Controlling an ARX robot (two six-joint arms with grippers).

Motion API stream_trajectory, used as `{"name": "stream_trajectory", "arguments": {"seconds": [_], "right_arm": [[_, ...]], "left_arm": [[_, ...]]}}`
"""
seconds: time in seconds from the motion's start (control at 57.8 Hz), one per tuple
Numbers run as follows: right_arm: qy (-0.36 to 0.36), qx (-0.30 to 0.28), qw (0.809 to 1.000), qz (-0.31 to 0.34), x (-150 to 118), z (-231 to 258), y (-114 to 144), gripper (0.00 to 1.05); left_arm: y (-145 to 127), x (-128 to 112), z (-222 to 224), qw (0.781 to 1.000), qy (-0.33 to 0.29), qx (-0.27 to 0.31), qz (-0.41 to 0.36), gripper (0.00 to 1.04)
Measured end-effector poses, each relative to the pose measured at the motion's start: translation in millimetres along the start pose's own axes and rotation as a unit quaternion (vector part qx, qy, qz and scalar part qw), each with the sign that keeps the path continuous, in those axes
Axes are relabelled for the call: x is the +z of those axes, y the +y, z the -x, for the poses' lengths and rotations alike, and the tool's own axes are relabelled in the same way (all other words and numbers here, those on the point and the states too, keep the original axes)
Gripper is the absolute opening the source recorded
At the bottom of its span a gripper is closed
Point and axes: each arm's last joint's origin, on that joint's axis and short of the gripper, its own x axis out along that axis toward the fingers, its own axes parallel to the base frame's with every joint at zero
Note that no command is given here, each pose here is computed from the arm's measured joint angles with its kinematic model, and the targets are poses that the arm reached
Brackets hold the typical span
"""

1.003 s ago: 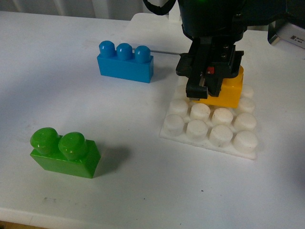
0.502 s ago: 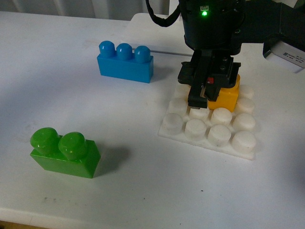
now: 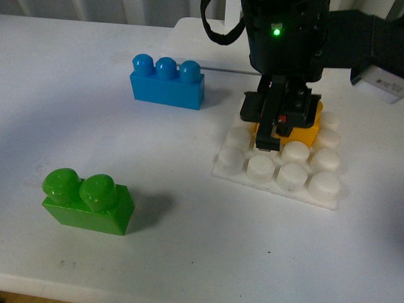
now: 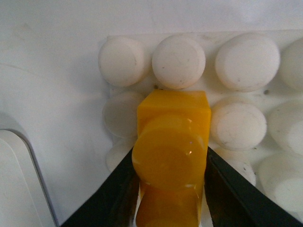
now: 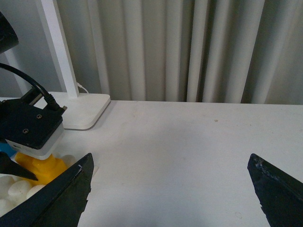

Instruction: Insert yellow block into base center

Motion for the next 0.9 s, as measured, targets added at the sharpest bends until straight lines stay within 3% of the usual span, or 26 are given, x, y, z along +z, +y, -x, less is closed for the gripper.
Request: {"name": "stream_trajectory", "arguments": {"seconds": [0.225, 0.363, 0.484, 0.657, 0.899], "right_arm": [[0.000, 0.000, 1.000, 0.000, 0.0, 0.0, 0.0, 0.96], [0.000, 0.000, 1.000, 0.000, 0.0, 0.0, 0.0, 0.96], [0.000, 0.000, 1.000, 0.000, 0.0, 0.0, 0.0, 0.96], [0.000, 0.000, 1.000, 0.000, 0.0, 0.0, 0.0, 0.96], [0.000, 0.000, 1.000, 0.000, 0.0, 0.0, 0.0, 0.96]], "left_arm": [[-7.4, -2.5, 12.1, 1.000, 0.003, 0.013, -0.017, 0.79], [-14.0, -5.5, 36.1, 0.998, -0.004, 0.050, -0.031, 1.00], [-17.4, -14.9, 61.4, 0.993, -0.004, 0.110, -0.029, 0.98], [-31.4, -46.9, 97.0, 0.968, 0.011, 0.250, 0.013, 0.98], [-75.3, -89.6, 136.7, 0.895, 0.008, 0.418, 0.155, 0.98]]}}
